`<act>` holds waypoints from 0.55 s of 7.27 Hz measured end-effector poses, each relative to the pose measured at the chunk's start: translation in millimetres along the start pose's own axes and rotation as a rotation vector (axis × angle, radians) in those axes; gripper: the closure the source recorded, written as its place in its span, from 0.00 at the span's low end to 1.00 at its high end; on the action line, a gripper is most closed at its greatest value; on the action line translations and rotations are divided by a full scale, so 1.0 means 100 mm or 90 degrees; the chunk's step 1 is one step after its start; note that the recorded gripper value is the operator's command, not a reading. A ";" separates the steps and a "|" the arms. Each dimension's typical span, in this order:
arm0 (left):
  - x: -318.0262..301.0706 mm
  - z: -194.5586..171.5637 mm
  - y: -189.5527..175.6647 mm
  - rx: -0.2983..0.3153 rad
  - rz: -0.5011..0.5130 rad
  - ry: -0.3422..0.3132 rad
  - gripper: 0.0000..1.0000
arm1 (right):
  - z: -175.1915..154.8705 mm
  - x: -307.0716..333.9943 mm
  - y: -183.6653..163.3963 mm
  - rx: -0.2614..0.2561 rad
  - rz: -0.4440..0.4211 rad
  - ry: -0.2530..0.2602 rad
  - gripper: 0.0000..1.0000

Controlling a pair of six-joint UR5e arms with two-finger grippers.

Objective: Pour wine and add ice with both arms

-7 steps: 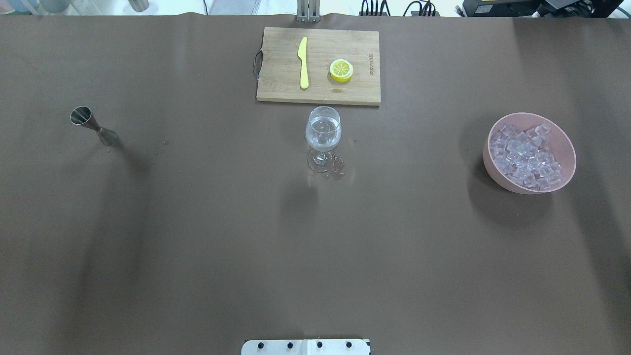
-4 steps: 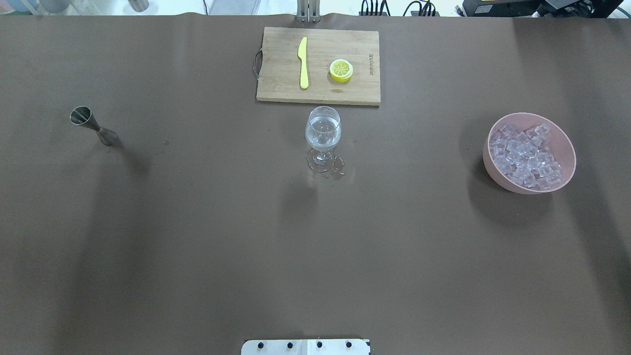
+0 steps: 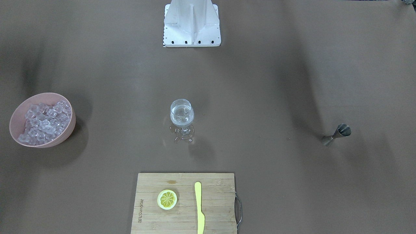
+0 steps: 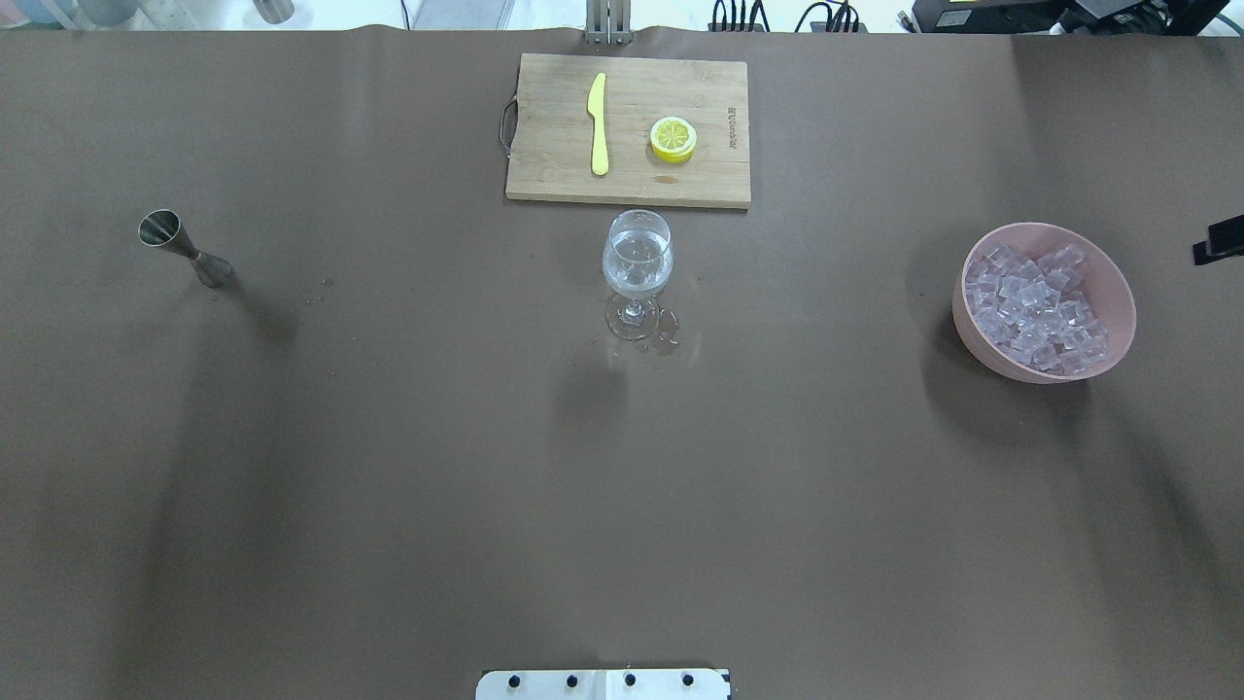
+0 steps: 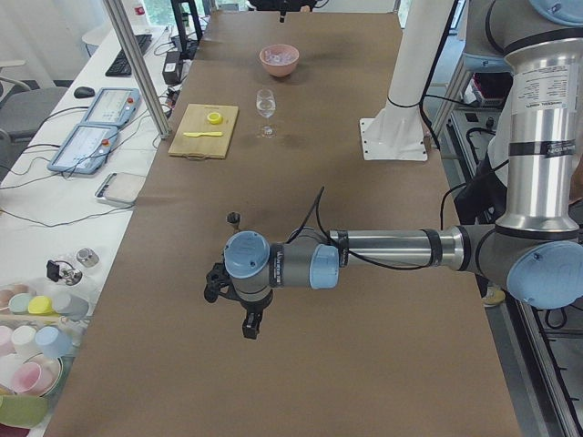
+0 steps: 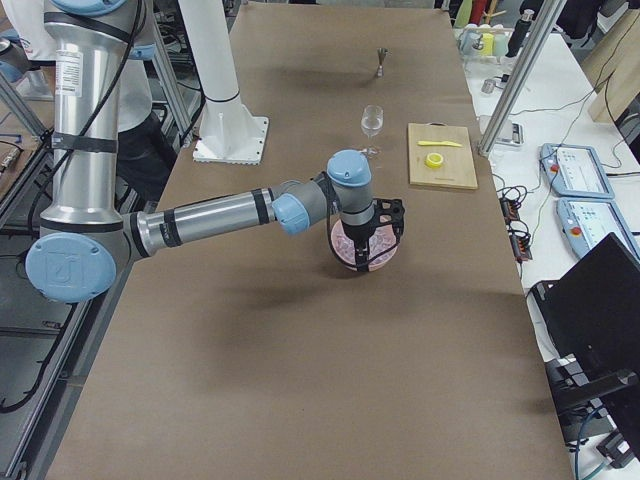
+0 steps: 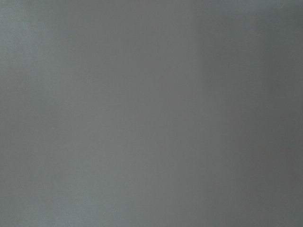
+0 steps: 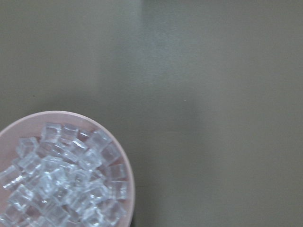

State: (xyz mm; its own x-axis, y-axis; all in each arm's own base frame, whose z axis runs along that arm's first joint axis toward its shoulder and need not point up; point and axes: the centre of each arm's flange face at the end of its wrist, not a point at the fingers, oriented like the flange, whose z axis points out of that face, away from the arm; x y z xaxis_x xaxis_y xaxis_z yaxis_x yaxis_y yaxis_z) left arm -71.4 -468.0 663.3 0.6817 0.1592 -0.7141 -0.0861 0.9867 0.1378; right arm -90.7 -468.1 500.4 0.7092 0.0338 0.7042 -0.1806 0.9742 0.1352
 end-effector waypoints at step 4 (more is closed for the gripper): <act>0.01 -0.01 -0.02 0.009 0.010 -0.002 0.02 | 0.81 -1.31 0.29 0.033 0.034 0.026 0.00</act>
State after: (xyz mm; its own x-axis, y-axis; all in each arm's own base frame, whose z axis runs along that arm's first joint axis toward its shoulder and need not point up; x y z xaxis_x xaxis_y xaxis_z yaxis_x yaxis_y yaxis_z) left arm -71.4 -469.3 661.6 0.6825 0.1748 -0.7097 -0.0872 0.9835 0.1584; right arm -243.8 -461.9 468.9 0.7245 0.0956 0.6826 -0.2532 0.9580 0.1346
